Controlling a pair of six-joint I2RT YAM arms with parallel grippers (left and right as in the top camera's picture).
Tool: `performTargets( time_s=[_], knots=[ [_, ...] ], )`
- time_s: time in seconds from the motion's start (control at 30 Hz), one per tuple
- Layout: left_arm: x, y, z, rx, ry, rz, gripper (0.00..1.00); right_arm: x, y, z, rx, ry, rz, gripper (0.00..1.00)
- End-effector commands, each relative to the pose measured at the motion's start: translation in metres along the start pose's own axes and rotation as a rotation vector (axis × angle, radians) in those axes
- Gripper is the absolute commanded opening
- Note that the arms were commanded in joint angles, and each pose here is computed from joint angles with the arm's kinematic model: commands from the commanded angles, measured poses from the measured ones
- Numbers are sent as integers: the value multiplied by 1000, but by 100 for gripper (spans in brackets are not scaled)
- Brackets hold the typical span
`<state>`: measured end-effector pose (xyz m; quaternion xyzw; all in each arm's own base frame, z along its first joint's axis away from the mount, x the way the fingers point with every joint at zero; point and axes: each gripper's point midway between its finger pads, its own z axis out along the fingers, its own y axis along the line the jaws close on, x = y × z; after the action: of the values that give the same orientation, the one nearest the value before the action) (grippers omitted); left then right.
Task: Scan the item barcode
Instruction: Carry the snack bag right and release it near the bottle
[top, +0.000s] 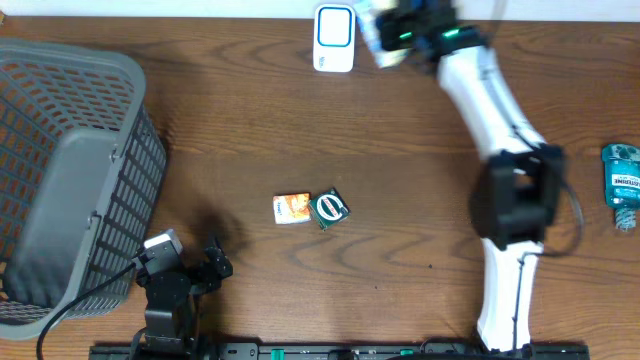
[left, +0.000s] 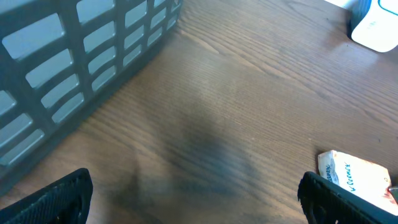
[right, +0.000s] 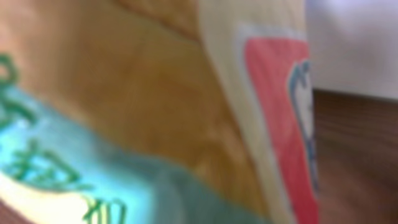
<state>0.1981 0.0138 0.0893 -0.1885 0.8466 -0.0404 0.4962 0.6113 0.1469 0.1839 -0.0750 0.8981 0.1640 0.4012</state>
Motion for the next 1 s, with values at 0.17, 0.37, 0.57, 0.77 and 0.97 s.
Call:
performTargets(
  time_s=[0.17,0.37,0.57,0.77,0.97],
  knots=[
    [4,4,2,-16,8,-7,98,14,-217,-132,755,63,193,1],
    [4,4,2,-16,8,-7,98,85,-319,-123,872,196,319,3],
    [4,4,2,-16,8,-7,98,168,-379,-120,928,366,437,1],
    [4,4,2,-16,8,-7,98,165,-410,-176,1026,236,676,2],
    [4,4,2,-16,8,-7,98,101,-384,-211,855,54,709,99]
  ],
)
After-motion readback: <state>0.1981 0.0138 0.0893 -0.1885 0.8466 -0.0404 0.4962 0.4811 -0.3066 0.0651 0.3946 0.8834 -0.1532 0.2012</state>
